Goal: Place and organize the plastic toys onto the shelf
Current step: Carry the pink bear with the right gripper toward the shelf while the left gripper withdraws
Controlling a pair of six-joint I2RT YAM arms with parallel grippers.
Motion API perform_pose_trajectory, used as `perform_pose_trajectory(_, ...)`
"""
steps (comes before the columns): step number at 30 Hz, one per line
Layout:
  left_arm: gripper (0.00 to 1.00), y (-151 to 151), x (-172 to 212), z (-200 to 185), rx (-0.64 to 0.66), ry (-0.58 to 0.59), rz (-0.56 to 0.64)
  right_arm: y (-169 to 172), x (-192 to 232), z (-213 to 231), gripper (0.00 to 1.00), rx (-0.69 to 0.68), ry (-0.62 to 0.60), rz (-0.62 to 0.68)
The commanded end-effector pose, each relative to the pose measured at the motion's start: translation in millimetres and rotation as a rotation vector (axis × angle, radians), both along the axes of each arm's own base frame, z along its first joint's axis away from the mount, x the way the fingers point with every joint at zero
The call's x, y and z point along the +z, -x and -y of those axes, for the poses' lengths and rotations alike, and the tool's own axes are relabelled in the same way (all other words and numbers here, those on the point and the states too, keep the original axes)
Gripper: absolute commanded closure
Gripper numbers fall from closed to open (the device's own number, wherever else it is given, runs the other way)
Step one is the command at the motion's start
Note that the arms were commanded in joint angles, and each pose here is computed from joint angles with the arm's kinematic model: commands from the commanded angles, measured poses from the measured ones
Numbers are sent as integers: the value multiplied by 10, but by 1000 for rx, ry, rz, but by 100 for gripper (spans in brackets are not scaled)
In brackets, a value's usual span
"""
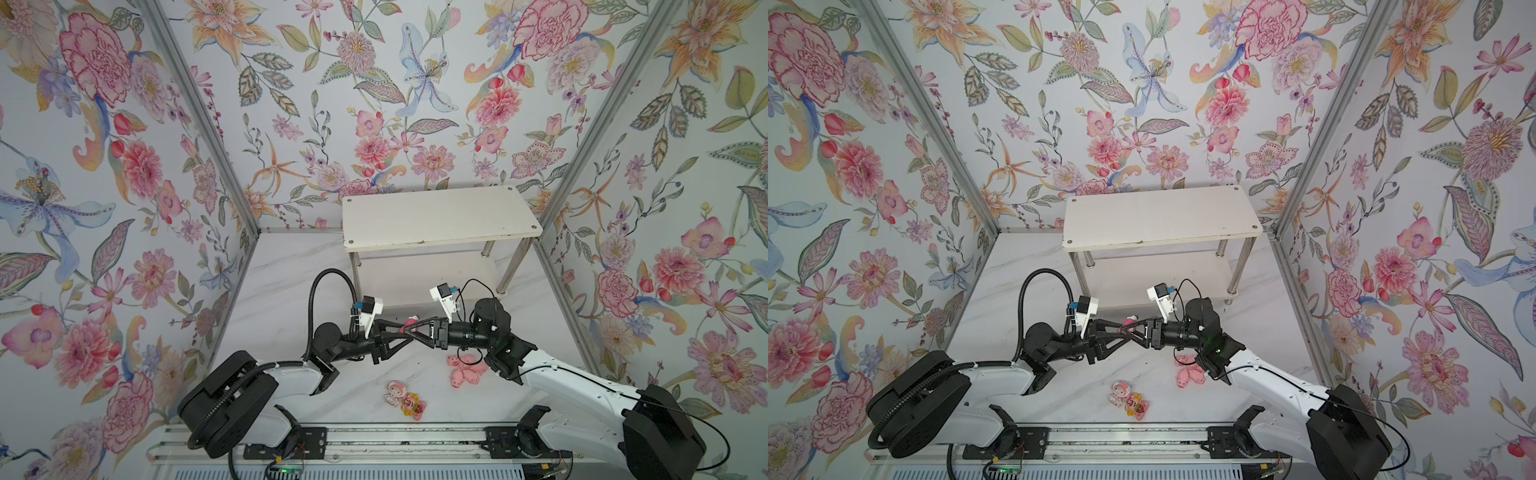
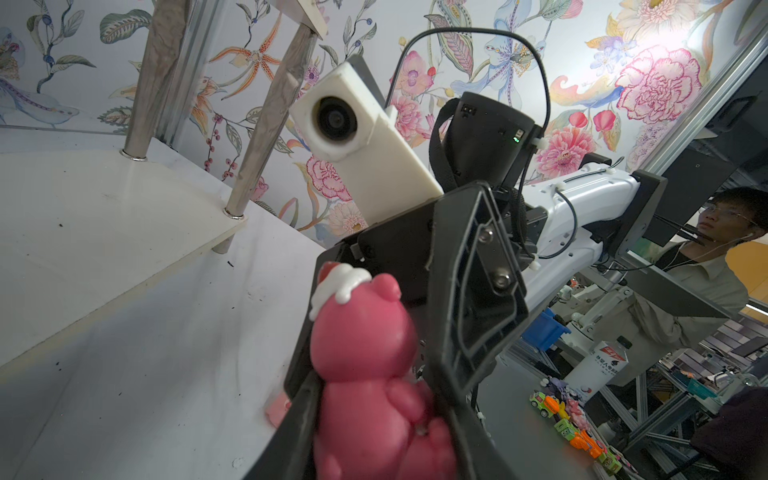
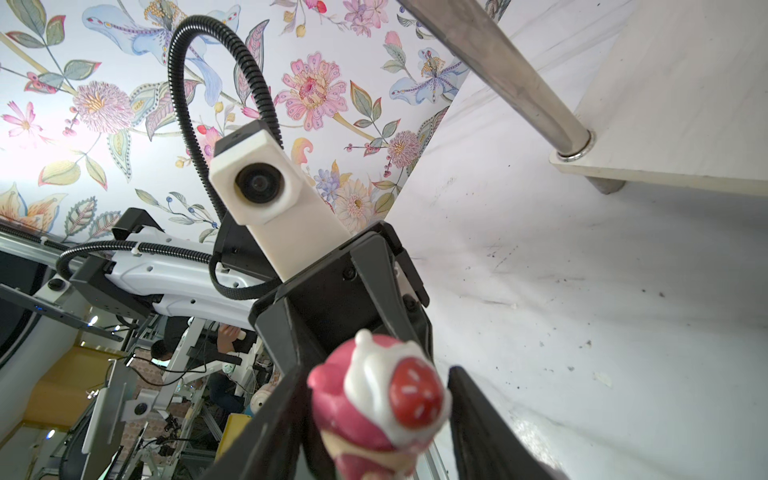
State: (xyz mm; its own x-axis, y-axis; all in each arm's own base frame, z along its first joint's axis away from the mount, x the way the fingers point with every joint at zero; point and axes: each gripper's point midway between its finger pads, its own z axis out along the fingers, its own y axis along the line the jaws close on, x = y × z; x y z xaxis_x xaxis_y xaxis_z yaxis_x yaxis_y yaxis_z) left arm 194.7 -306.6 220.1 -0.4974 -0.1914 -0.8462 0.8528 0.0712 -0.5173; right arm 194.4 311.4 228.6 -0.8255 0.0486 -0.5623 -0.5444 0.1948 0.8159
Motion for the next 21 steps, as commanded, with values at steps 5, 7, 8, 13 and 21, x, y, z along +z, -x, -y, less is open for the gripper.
perform_pose_trajectory(5, 97, -20, 111, 16, -20, 31, 21, 11, 91, -96, 69, 48, -44, 16)
perform_pose_trajectory(7, 96, -30, 103, 17, -17, 28, 21, -1, 88, -99, 74, 44, -39, 20)
perform_pose_trajectory(8, 94, -29, 97, 20, -18, 26, 19, -9, 86, -100, 76, 39, -34, 25)
perform_pose_trajectory(13, 27, -71, 115, 21, -13, 31, 17, -79, 9, -77, 84, -33, 81, 89)
perform_pose_trajectory(21, 1, -199, 91, -68, 90, -10, 36, -528, -223, 381, 91, -305, 449, 296)
